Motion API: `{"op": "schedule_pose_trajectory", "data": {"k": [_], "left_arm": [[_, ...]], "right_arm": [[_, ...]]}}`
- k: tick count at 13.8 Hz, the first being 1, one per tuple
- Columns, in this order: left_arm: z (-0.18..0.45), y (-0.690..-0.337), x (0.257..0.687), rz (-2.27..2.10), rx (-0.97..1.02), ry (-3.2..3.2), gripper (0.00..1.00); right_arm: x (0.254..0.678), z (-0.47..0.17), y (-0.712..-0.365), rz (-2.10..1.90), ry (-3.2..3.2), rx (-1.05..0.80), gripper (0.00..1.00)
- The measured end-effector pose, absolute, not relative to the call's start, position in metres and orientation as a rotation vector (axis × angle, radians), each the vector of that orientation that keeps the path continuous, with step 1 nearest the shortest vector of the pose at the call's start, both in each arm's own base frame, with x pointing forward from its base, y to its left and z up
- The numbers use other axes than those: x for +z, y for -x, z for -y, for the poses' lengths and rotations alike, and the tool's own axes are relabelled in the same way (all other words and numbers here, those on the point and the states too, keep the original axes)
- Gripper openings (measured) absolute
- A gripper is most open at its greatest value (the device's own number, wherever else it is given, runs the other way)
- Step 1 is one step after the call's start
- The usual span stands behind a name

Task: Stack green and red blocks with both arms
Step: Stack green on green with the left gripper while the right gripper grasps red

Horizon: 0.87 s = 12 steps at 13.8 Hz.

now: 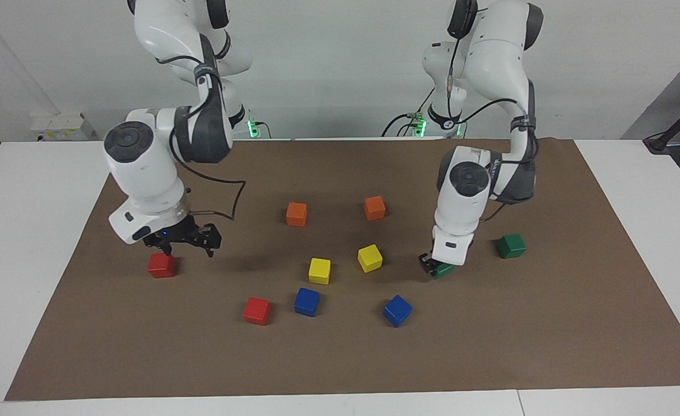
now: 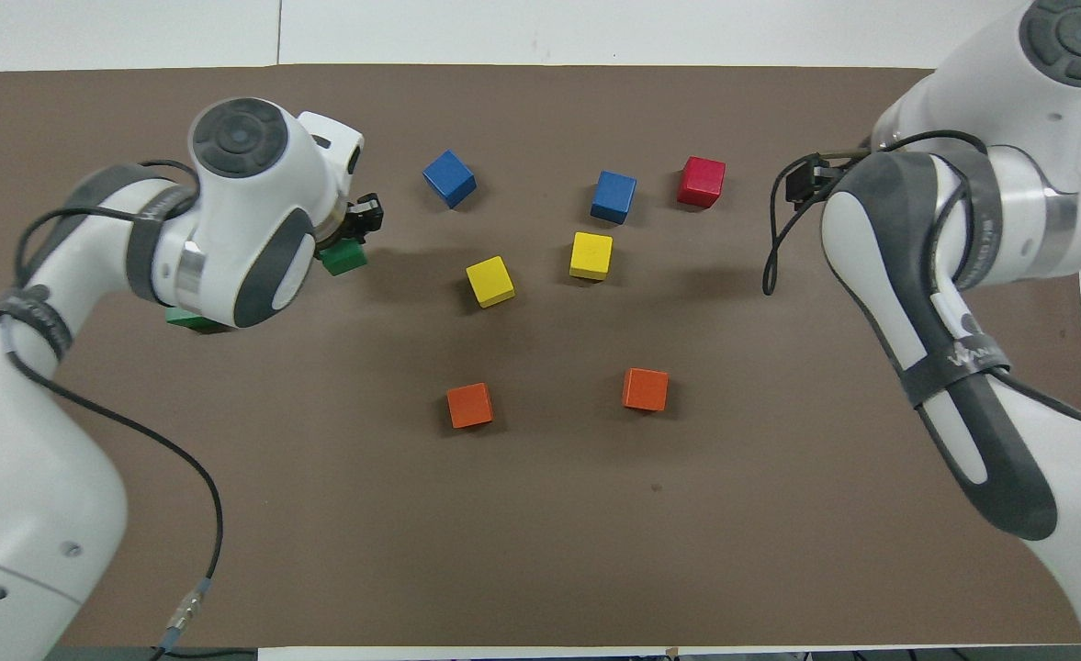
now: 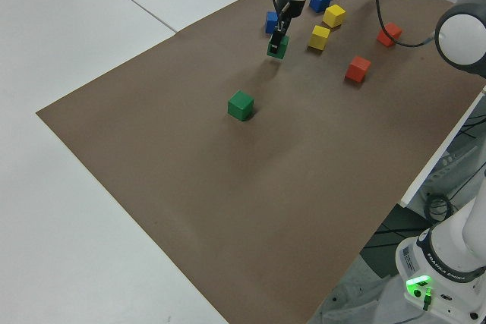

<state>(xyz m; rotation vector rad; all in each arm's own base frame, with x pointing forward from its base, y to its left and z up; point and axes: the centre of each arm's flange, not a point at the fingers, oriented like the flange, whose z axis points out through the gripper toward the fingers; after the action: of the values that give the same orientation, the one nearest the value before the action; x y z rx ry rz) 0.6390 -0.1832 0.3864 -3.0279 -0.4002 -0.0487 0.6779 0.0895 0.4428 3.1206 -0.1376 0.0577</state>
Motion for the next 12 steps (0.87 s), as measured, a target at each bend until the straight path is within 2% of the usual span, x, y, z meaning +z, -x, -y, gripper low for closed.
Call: {"op": "schedule_pose_trajectory", "data": {"k": [2,3,6,9,12], "left_arm": [[0.106,-0.637,0.429,0.229,0.000,3.049,0.55],[0.072,-0.636,0.437,0.149,0.008,3.058,0.55],[0.022,-0.633,0.420,0.017,0.043,3.067,0.55],[-0.001,-0.628,0.394,-0.074,0.040,3.072,0.55],[-0.010,-0.625,0.385,-0.082,0.045,3.091,0.55]], "right_arm": [[0.430,-0.124,-0.699,0.204,-3.136,0.092,1.00],[0.419,-0.139,-0.709,0.211,-3.140,0.099,1.00],[0.383,-0.175,-0.723,0.178,-3.142,0.123,1.00],[0.358,-0.182,-0.732,0.180,-3.141,0.165,1.00],[0.337,-0.178,-0.738,0.191,-3.135,0.190,1.00]]}}
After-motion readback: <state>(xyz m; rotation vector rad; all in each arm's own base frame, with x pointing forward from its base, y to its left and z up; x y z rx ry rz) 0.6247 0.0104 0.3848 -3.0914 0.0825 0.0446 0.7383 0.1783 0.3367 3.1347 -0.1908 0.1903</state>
